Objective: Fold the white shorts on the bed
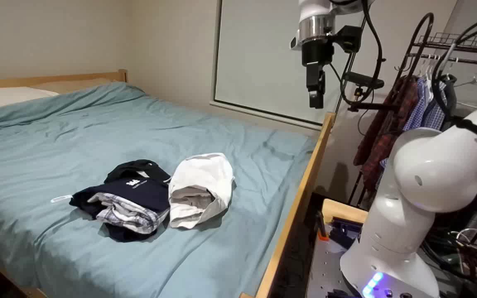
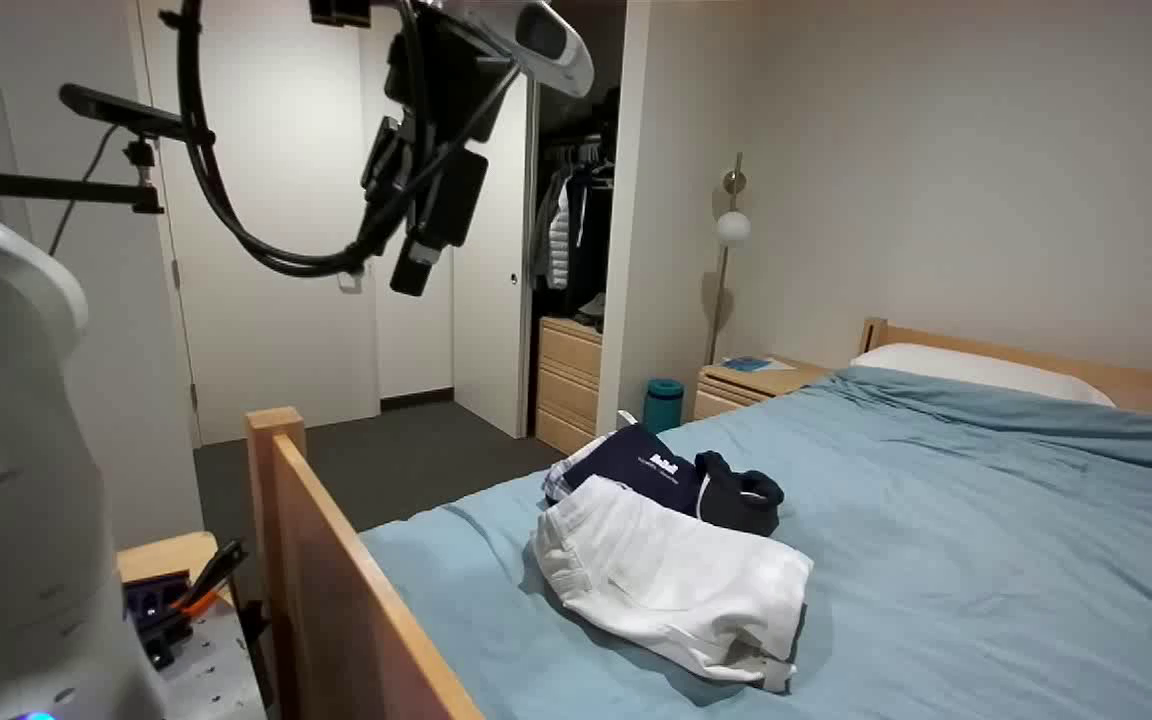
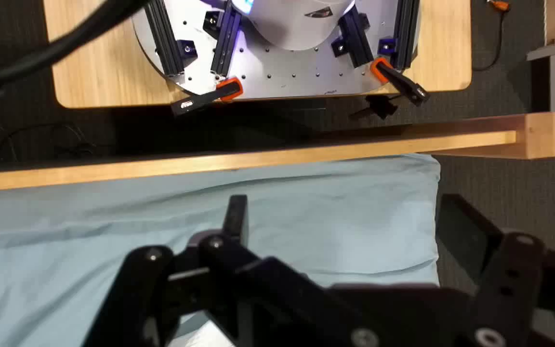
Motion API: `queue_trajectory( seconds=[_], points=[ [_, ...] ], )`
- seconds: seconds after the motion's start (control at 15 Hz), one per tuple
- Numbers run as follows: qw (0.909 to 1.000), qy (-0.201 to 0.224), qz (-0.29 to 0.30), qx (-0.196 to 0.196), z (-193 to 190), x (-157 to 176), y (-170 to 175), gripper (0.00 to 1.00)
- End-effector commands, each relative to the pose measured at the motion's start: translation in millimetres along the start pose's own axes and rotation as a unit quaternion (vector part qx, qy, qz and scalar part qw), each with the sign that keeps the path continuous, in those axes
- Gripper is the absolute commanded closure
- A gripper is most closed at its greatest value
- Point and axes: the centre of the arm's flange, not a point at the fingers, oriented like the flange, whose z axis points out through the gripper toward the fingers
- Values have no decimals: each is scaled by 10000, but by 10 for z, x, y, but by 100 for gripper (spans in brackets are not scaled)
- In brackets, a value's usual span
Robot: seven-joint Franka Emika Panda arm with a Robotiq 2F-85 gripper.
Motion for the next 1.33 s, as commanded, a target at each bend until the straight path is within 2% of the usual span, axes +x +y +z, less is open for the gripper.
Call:
queue_trajectory(
  seconds=[0.0,0.13,0.27,0.4,0.53,0.73,0.93,1.0,1.13,1.27],
  points=[
    [10000,0,0,0,0,0,0,0],
    [10000,35,-56,7,-11,31,9,0],
    [9999,-13,-135,-19,-10,195,22,0],
    [9969,-97,-716,-301,44,489,-13,0],
    [9916,-115,-1215,-418,119,944,-122,0],
    [9788,-244,-1898,-730,282,1606,-475,0],
    [9589,-525,-2526,-1180,437,2146,-790,0],
    [9709,-352,-2177,-932,536,1734,-760,0],
    [9643,-544,-2371,-1049,629,2014,-885,0],
    [9628,-588,-2413,-1066,640,2108,-874,0]
  ],
)
